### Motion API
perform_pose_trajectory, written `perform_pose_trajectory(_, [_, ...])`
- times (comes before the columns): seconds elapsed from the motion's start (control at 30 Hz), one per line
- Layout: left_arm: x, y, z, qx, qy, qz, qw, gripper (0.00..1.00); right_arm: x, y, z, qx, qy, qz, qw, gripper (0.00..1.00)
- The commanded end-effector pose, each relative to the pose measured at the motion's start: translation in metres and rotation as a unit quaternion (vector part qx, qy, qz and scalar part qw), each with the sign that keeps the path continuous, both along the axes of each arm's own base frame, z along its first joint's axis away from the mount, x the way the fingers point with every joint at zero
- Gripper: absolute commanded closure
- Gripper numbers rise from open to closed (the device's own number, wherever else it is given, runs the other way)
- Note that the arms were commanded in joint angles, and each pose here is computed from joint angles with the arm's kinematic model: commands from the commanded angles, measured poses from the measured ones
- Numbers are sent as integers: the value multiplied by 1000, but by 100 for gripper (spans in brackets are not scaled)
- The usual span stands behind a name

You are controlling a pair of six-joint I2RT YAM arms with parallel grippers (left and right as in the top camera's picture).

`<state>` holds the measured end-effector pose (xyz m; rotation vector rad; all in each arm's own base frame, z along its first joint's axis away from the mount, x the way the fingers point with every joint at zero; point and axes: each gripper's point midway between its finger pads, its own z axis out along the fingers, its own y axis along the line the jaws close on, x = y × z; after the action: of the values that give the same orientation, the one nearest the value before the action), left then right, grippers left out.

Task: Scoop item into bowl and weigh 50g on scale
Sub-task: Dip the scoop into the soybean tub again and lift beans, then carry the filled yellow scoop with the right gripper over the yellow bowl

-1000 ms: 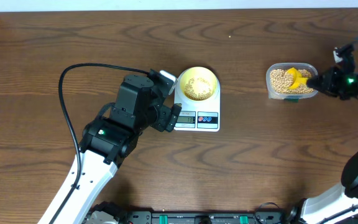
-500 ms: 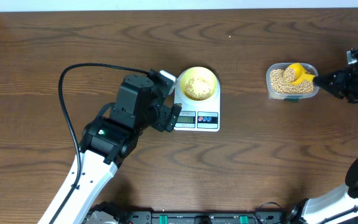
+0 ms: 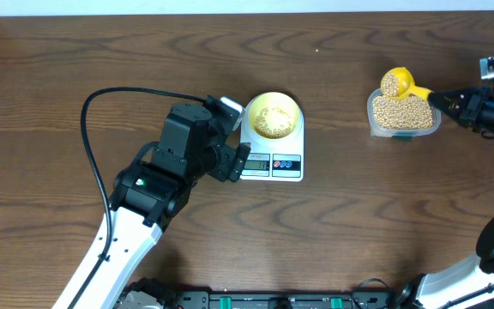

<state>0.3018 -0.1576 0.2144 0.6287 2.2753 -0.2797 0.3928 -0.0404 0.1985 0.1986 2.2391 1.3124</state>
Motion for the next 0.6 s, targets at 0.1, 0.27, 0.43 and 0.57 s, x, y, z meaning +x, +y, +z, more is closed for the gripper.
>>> perform_pose_trajectory(0.1, [0,-1,-2,-1,3,-3,1000,13,12,43,14,27,-24,52,998,99])
perform_pose_trajectory(0.27, [0,-1,-2,-1,3,-3,1000,13,19,77,16,31,-23,84,996,99])
perform_pose_trajectory(0.43, [0,-1,-2,-1,3,-3,1000,13,24,113,20,33,-32,120,992,99])
perform_pose_trajectory(0.57, [0,-1,-2,-1,3,-3,1000,14,26,144,23,28,-46,151,987,99])
